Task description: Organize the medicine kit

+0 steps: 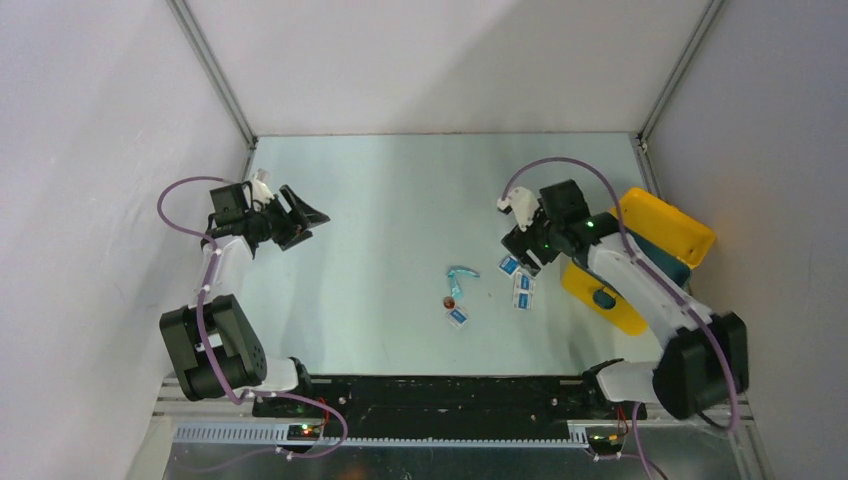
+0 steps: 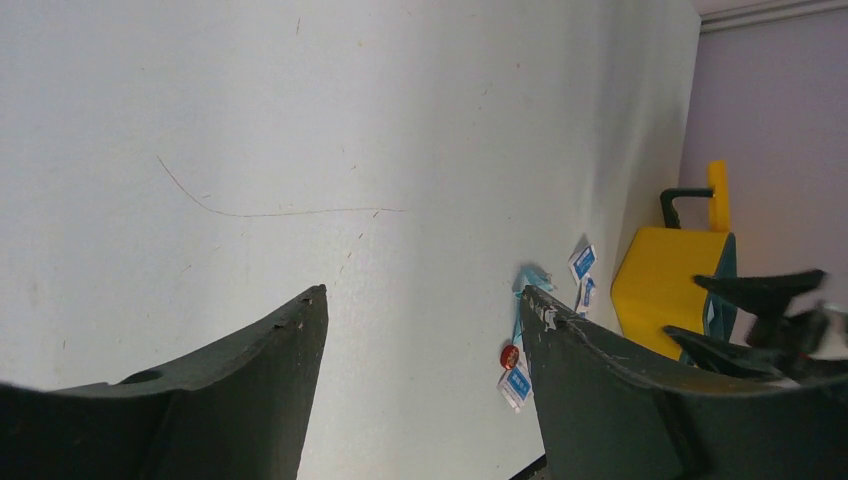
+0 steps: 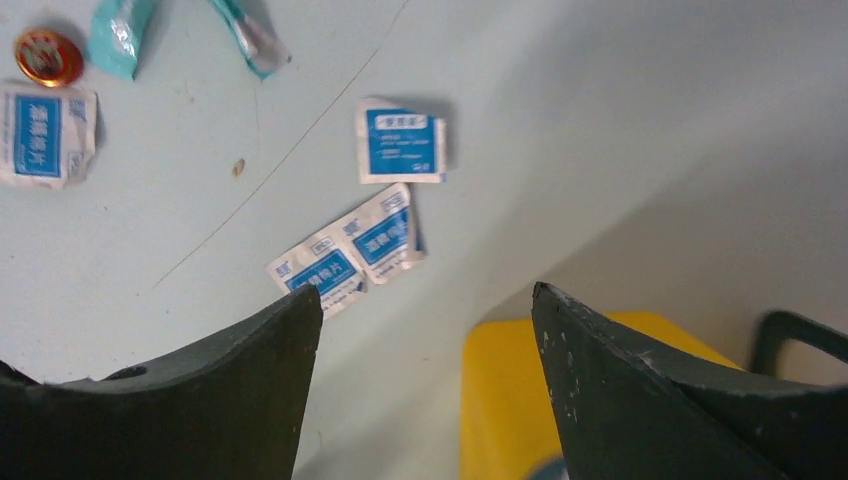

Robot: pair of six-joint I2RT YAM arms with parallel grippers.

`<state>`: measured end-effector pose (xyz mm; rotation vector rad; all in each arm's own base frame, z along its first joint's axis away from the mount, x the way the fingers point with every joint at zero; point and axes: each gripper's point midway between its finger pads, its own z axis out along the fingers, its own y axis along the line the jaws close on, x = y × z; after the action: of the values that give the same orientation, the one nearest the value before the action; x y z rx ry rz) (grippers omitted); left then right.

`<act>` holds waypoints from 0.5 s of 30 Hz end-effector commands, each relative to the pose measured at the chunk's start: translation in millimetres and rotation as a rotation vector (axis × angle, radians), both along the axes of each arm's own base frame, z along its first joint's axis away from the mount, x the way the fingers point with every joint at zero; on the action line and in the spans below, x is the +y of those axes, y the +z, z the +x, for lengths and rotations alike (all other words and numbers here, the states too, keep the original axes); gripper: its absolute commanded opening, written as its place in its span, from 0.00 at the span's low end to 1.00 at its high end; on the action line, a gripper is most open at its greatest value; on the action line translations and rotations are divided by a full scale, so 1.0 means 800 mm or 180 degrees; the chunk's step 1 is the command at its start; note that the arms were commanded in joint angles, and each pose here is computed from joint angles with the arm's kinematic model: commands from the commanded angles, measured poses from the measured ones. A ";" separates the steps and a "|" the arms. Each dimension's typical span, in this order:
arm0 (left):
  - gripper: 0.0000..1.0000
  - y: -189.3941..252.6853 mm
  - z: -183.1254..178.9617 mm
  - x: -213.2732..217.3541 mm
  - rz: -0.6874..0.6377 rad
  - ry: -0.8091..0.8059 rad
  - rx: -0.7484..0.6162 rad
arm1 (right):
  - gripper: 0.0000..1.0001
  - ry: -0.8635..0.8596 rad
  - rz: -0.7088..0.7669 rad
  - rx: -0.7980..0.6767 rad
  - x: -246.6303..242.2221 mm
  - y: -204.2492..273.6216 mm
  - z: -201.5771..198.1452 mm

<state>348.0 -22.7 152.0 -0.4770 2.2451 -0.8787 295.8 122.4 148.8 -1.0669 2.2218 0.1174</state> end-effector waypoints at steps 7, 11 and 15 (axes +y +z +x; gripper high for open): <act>0.75 0.021 0.008 0.004 0.0106 -0.0037 -0.0224 | 0.69 0.0113 -0.0430 0.0829 -0.001 -0.118 0.002; 0.75 0.021 0.008 0.006 0.0125 -0.0029 -0.0228 | 0.60 0.0041 -0.0529 0.0911 -0.011 -0.136 0.007; 0.75 0.018 0.010 0.006 0.0117 -0.0026 -0.0207 | 0.53 0.0015 -0.0550 0.1069 -0.019 -0.154 0.004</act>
<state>348.0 -22.6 151.8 -0.4766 2.2455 -0.8780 290.3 113.0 32.1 -1.2279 2.5619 0.1384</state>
